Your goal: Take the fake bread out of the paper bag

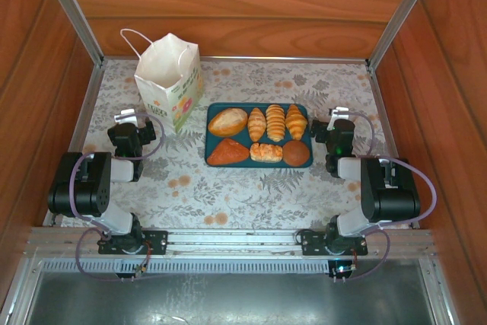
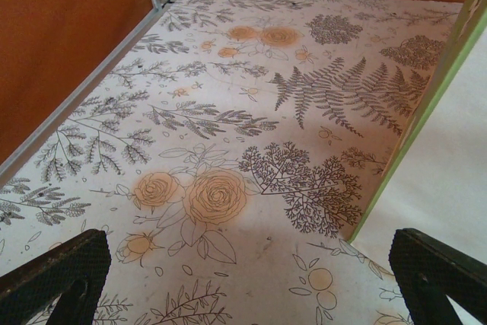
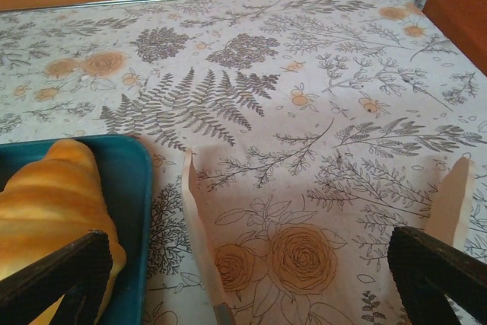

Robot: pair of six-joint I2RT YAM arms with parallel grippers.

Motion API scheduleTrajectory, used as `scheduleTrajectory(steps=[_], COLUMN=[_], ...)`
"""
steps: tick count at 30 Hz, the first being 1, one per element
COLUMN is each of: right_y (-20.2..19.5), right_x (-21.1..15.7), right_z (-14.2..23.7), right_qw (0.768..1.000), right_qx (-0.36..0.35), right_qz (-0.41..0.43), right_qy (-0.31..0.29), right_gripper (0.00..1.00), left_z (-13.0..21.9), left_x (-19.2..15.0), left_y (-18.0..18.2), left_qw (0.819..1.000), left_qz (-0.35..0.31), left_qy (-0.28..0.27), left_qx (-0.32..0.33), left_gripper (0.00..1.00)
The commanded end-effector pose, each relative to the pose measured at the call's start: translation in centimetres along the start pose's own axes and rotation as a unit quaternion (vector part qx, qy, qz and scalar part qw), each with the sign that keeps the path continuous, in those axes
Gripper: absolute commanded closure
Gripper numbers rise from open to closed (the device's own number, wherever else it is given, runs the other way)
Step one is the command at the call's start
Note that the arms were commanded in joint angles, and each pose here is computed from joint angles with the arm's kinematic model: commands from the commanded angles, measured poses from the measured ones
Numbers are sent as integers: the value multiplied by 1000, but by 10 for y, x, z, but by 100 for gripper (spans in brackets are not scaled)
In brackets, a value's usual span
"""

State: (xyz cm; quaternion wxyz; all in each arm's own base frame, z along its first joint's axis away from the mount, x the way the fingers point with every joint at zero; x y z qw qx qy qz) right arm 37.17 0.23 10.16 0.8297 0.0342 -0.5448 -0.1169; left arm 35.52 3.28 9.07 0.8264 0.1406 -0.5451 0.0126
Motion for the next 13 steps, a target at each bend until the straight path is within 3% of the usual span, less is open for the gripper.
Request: scheduleTrajectory(steps=[1, 13], right_y=[-6, -6], right_x=[5, 5], right_z=[0, -1], right_qw=[1000, 1000], right_qx=[-20, -21], right_qz=[-13, -11], right_qy=[-12, -11], right_gripper=[0, 0], left_z=[-3, -3], left_x=[9, 9], left_y=[0, 0], left_qw=[1000, 1000], left_qz=[-3, -2], left_qy=[-13, -13], left_qx=[3, 4], left_gripper=[0, 0])
Point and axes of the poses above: each hand's point on the last joint's axis, 136 mm out from that joint toward the fingers, its own z axis back along the fingers, its own y axis along the line the jaws close on, x = y × z, the point moved 3 cm from there along z, back along the fingers, and after that the axes turned 12 degrees about -z, right-handed, at the moved point
